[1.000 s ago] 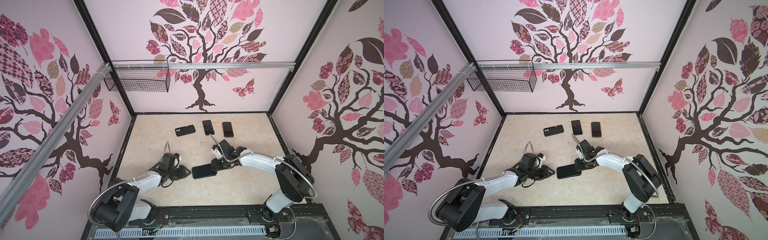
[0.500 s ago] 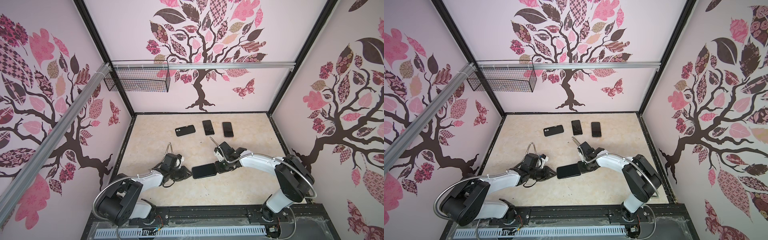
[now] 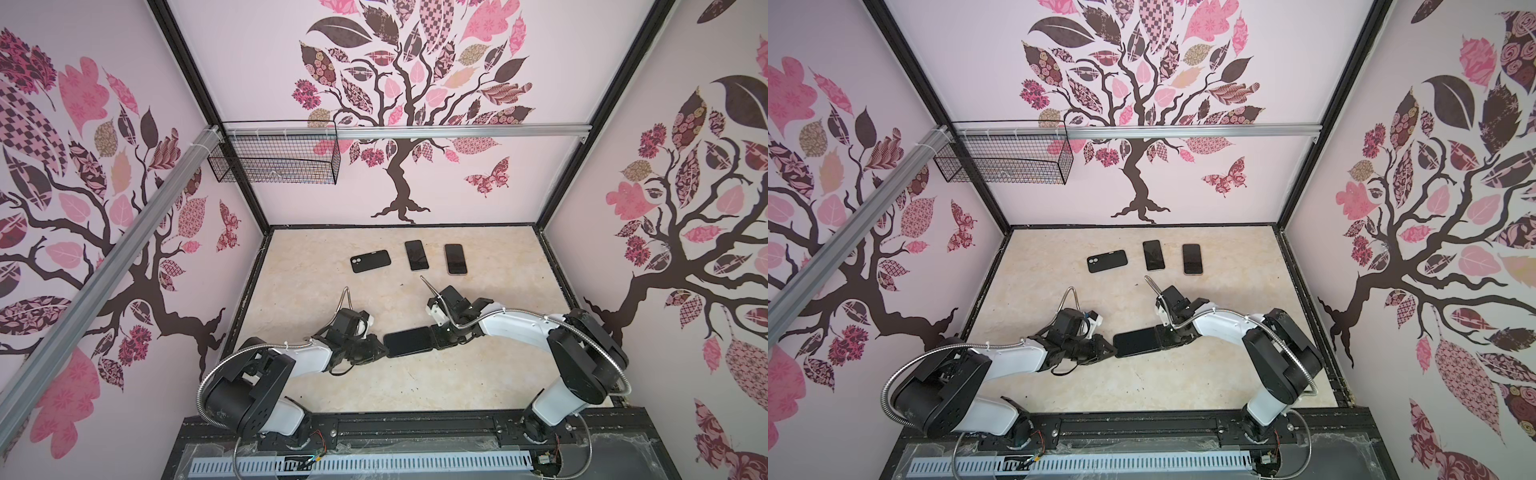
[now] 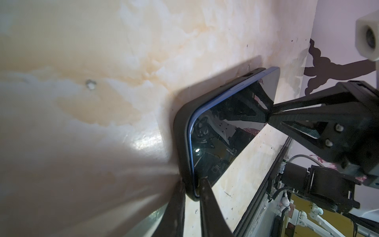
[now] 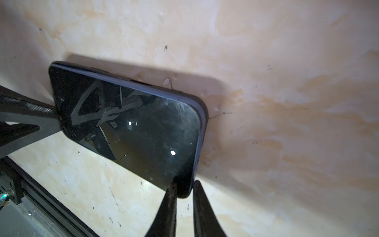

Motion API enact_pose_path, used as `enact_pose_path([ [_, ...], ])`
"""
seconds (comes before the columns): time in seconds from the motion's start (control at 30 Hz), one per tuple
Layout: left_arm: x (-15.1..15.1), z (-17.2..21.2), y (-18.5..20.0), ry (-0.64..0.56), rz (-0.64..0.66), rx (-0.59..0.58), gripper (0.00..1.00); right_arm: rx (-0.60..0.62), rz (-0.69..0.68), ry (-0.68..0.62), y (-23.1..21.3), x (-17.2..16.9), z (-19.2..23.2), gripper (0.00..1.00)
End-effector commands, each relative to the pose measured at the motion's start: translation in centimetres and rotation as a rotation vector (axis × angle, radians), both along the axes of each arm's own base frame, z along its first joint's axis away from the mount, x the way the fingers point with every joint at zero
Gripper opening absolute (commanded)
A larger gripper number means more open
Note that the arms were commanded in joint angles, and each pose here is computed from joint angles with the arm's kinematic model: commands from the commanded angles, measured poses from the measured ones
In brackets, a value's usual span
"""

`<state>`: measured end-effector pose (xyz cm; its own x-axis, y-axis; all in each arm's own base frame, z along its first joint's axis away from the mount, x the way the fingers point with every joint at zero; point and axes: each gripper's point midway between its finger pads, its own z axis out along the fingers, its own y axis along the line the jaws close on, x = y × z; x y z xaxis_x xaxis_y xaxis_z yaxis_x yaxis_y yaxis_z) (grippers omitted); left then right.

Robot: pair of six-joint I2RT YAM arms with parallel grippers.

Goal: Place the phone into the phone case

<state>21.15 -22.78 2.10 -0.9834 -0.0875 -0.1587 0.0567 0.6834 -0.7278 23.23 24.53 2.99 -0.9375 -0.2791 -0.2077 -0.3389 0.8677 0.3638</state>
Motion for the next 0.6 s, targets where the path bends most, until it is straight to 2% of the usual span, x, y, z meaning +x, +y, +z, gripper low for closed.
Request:
enact_pose_path([
  [0.0, 1.0, 0.6, -0.7, -0.041, -0.011, -0.013, 0.16, 0.052, 0.042, 0.042, 1.2, -0.9, -0.3, 0.18],
  [0.27, 0.6, -0.2, -0.6, -0.014, -0.016, -0.005, 0.14, 0.136, 0.081, 0.071, 2.4, -1.7, 0.0, 0.17],
  [0.57, 0.7, -0.3, -0.7, -0.021, -0.017, -0.006, 0.18, 0.137, 0.076, 0.105, 2.6, -2.0, -1.5, 0.15],
])
